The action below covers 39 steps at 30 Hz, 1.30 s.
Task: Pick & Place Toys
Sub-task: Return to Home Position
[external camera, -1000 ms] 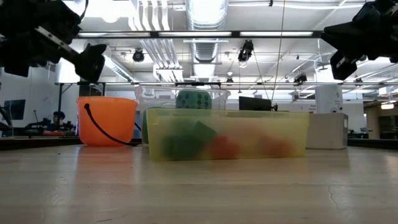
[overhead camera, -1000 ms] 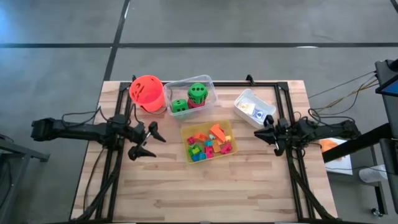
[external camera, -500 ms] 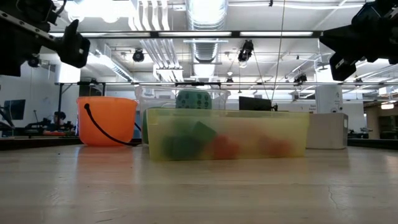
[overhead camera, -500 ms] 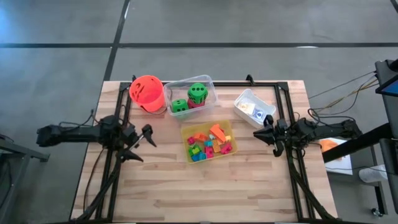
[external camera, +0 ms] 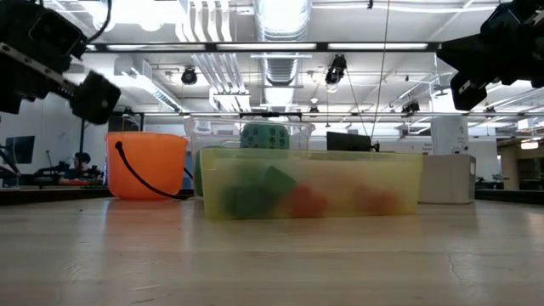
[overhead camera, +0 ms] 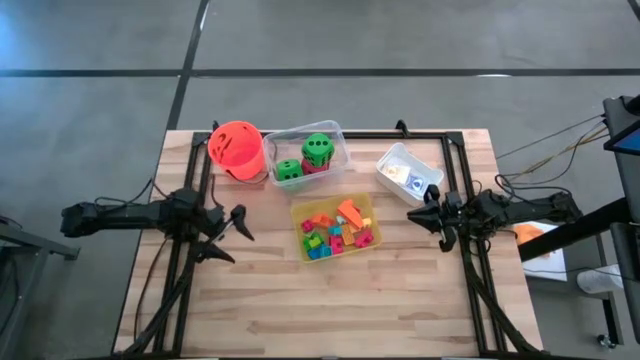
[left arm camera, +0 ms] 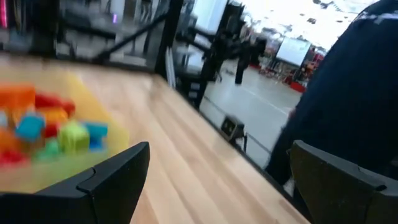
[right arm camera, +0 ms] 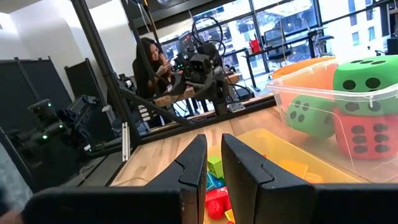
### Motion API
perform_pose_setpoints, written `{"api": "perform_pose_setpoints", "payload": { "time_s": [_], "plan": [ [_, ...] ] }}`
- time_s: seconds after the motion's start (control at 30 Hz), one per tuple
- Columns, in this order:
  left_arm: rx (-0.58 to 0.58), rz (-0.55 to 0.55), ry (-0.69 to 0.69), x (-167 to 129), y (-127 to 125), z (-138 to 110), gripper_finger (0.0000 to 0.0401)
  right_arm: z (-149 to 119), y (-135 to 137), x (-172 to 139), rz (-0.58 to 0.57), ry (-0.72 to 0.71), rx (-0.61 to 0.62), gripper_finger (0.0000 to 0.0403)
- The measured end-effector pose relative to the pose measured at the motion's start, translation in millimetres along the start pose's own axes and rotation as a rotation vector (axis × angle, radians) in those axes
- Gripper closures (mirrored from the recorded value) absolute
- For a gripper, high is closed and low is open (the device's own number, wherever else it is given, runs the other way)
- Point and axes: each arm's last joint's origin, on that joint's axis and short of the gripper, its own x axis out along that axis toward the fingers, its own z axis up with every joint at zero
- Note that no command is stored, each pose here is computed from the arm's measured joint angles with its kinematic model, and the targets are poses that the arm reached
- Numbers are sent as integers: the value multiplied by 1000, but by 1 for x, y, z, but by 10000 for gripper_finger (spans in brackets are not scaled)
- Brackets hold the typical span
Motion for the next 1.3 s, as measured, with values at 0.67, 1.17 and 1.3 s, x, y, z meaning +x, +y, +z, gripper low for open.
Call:
{"api": "perform_pose_setpoints", "payload": {
  "time_s": [0.67, 1.17, 1.3],
  "plan": [
    [-85, 18, 69, 0, 2, -8, 27, 0, 0, 0, -2, -1, 0, 358],
    [-83, 18, 69, 0, 2, -8, 27, 0, 0, 0, -1, 0, 0, 358],
    [-83, 18, 69, 0, 2, -8, 27, 0, 0, 0, -1, -1, 0, 358]
  ]
}}
